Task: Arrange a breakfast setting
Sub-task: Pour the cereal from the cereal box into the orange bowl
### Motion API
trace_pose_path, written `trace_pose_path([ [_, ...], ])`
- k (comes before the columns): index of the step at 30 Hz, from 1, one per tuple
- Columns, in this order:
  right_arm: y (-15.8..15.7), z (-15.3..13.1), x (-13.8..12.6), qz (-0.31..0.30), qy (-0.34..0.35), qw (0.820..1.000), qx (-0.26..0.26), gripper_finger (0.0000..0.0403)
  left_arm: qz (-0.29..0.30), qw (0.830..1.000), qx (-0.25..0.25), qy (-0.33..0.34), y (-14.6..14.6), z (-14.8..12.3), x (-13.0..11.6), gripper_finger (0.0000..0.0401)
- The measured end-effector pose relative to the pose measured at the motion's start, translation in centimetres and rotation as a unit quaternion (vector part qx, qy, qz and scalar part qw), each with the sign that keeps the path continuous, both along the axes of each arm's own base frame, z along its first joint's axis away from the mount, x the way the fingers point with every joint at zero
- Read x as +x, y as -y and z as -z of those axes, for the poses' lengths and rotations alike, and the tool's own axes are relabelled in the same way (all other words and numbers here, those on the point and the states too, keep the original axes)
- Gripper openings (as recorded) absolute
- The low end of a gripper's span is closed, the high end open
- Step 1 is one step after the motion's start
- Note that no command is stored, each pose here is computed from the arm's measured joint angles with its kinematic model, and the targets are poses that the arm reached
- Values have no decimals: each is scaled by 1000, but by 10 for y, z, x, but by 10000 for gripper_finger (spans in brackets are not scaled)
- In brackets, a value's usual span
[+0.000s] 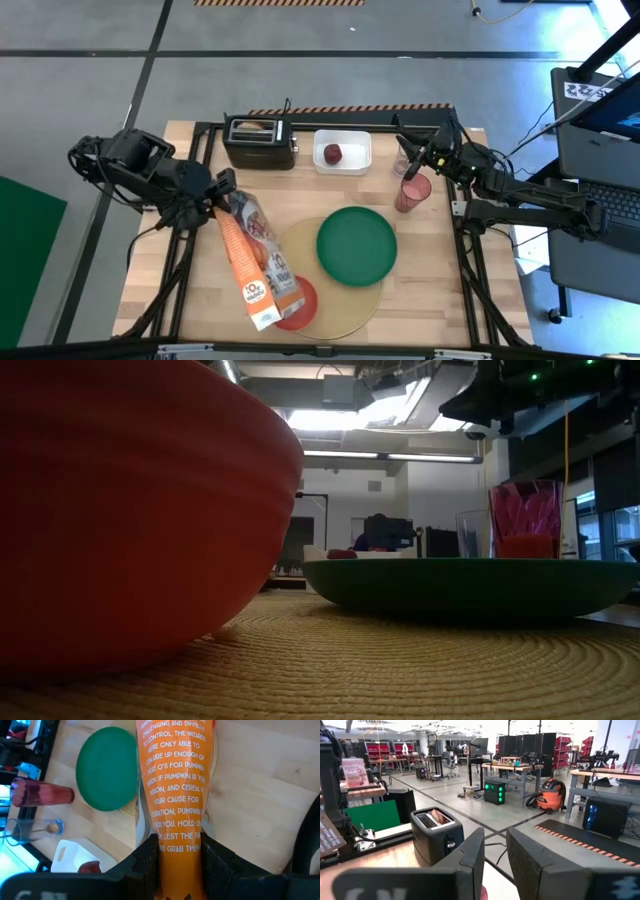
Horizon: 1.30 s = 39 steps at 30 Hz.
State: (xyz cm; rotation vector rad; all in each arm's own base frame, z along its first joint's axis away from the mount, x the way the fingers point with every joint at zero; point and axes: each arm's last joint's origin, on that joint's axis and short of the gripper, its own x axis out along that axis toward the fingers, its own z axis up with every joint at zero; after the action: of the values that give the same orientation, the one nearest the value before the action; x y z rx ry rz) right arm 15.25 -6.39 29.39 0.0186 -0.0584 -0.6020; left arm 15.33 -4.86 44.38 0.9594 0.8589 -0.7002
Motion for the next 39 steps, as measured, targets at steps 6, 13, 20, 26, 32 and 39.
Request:
trace_pose_path([
  [6,0,1,0,-4,-2,1000,1,85,8,1000,20,-2,6,2,3,107],
  [13,0,4,0,-4,-17,1000,8,85,32,998,49,6,12,3,3,107],
  [20,0,5,0,-4,-25,1000,11,85,50,996,74,6,20,5,6,107],
  [26,0,5,0,-4,-26,1000,11,85,57,994,97,10,24,6,7,107],
  [32,0,6,0,-4,-26,1000,15,85,62,992,110,14,24,6,7,107],
  [39,0,7,0,-4,-33,999,18,85,82,989,123,16,23,6,7,107],
])
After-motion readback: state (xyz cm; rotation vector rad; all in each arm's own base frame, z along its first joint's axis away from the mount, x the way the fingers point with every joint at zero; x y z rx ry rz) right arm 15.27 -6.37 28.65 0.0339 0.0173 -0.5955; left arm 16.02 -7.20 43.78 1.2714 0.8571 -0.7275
